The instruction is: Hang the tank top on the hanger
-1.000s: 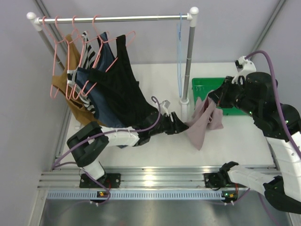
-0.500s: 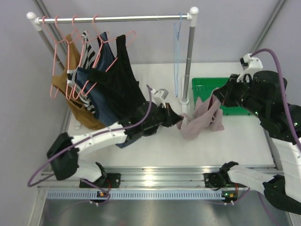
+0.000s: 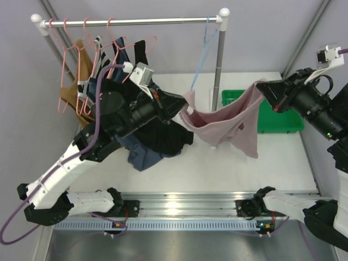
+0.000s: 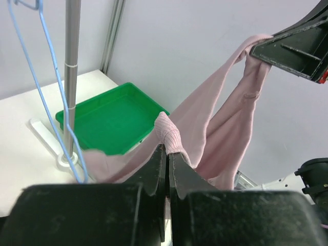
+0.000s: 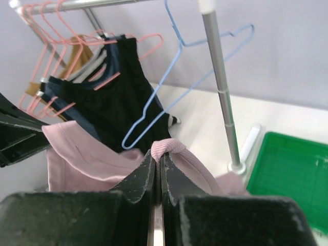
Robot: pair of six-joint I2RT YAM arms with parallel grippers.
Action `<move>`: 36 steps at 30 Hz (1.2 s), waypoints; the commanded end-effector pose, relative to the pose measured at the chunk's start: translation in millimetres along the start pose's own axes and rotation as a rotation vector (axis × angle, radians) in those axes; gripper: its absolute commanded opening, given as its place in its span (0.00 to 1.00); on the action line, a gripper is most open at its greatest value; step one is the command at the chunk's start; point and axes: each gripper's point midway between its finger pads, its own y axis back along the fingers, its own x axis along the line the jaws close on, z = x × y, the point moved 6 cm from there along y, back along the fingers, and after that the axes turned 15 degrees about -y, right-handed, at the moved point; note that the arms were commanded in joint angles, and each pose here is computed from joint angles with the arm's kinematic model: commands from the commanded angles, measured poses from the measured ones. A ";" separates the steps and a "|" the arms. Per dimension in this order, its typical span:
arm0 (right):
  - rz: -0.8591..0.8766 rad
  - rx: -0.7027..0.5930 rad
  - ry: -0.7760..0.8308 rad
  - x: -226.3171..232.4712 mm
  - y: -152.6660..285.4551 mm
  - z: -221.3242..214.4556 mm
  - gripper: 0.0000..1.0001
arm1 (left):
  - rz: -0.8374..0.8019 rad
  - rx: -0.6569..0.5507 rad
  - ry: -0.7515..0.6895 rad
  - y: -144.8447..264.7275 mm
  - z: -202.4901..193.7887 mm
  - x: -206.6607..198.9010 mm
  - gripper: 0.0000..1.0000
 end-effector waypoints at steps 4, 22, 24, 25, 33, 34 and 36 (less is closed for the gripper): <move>0.241 -0.157 0.013 41.4 6.8 38.5 0.00 | -0.002 -0.041 -0.090 24.6 41.0 -2.9 0.00; -0.193 0.421 -0.140 -63.1 -51.3 -132.0 0.00 | 0.168 0.265 0.135 35.8 -107.5 23.5 0.00; -0.312 0.477 -0.134 -87.6 -50.3 -159.7 0.00 | 0.199 0.279 0.210 41.6 -134.3 26.7 0.00; -0.379 0.539 -0.138 -105.2 -47.7 -186.3 0.00 | 0.242 0.346 0.224 46.1 -170.6 34.1 0.00; -0.473 0.686 -0.180 -132.3 -74.8 -277.3 0.12 | 0.414 0.460 0.297 62.1 -264.5 57.5 0.00; -0.490 0.688 -0.188 -132.2 -79.6 -283.1 0.14 | 0.428 0.479 0.291 64.0 -273.6 59.9 0.00; -0.502 0.694 -0.165 -131.7 -95.0 -295.9 0.20 | 0.456 0.507 0.283 64.6 -285.2 64.0 0.00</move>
